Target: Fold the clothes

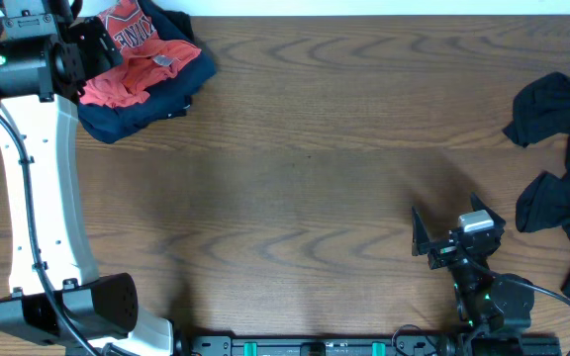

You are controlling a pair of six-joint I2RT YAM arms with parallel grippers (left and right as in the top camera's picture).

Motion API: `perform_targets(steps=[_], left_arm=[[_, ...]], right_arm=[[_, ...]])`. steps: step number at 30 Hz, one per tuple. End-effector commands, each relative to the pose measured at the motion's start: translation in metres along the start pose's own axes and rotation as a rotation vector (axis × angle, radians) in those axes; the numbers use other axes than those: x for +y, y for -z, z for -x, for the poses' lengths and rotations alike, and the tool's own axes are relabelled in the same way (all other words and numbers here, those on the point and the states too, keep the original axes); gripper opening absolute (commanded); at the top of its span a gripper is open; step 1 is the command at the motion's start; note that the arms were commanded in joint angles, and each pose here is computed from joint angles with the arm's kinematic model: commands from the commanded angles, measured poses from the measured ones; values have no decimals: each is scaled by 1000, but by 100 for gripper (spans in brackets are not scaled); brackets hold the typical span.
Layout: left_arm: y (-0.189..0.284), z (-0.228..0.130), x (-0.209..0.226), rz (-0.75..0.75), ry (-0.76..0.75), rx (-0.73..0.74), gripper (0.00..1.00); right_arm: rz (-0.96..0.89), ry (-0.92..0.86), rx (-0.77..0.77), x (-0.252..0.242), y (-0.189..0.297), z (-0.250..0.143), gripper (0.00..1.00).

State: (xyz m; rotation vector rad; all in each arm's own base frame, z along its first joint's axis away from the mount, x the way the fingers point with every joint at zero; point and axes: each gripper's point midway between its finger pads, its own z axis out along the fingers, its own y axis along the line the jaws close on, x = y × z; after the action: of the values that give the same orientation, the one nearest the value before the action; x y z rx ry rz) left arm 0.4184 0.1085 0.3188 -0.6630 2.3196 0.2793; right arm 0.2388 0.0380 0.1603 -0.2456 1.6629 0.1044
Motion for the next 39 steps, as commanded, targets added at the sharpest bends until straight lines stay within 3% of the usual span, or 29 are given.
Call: perform_targets(steps=[1, 24, 27, 32, 39], left_arm=[[0, -1, 1, 2, 12, 3, 98], [0, 0, 1, 3, 13, 2, 98], [14, 8, 9, 18, 31, -46, 98], [45, 9, -4, -109, 48, -90, 98], [68, 4, -18, -242, 80, -301, 98]], right_arm=[[-6, 16, -3, -1, 0, -2, 99], [-6, 16, -3, -1, 0, -2, 99], [-6, 15, -3, -1, 0, -2, 99], [-6, 15, -3, -1, 0, -2, 99], [-6, 16, -3, -1, 0, -2, 99]])
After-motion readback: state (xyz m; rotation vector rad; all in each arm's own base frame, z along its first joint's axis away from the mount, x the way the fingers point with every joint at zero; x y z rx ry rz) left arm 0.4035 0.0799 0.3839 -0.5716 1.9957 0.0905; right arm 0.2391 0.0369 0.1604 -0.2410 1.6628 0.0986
